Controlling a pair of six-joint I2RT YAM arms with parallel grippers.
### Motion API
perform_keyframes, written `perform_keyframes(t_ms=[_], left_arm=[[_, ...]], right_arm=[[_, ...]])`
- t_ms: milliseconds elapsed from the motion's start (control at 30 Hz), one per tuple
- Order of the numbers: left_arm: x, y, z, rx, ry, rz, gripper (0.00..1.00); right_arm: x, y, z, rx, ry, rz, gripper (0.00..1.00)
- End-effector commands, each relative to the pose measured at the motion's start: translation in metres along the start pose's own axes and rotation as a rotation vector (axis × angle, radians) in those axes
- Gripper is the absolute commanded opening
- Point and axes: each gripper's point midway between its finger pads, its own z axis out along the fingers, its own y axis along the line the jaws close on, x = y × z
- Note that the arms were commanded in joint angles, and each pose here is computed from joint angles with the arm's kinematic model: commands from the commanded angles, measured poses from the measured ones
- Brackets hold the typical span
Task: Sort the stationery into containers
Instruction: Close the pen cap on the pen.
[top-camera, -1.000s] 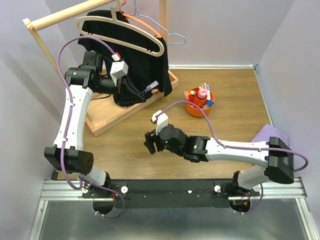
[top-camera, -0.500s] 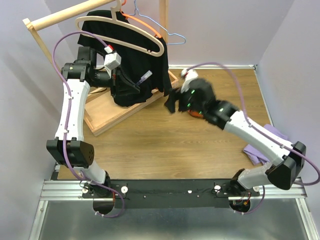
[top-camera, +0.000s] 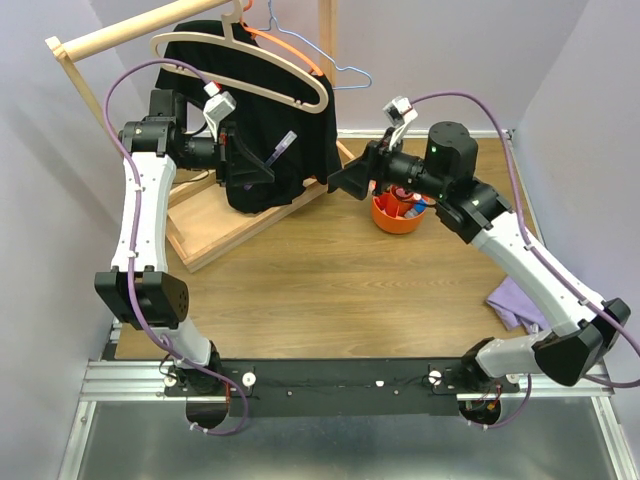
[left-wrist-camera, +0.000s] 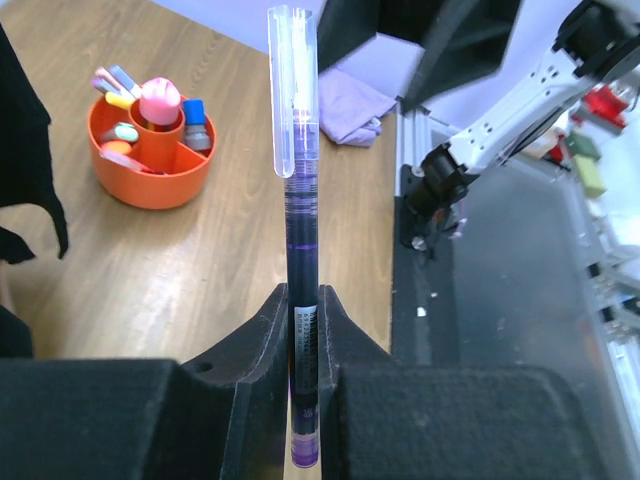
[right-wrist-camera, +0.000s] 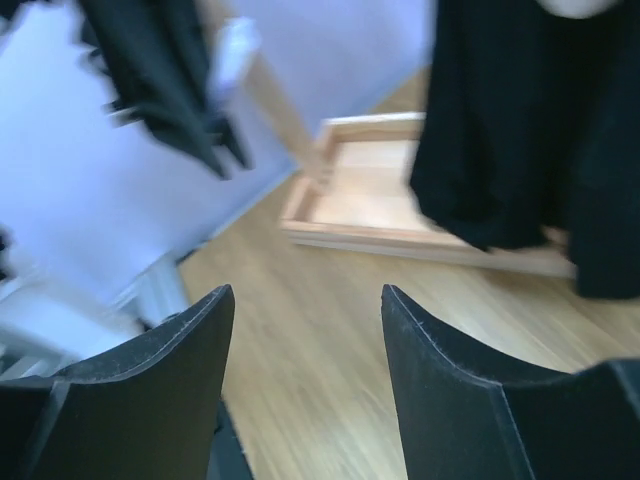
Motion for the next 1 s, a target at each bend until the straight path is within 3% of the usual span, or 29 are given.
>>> perform_keyframes(t_ms=[0,333,800,967], left_arm=[[-0.028,-0.039,0.002,0.165,-0.107,-0.097,0.00],[-0.020,-0.056,0.014,0.217,-0.078,-0.123,0.00],[-0.014,-0.061,0.030,0.273,-0.046,-0.143,0.00],[-0.014,-0.063,0.036,0.296,-0.033,-0.149,0.00]], right_arm=[[-0.007,0.046,0.009,-0.303,-0.053,0.015,0.68],[-0.036,0.053,0.037,-0.433,-0.205,0.012,0.68],[-0.047,0.053,0.065,-0.438,-0.242,0.054,0.68],[-0.044,0.053,0.075,-0.432,-0.235,0.075,0.62]])
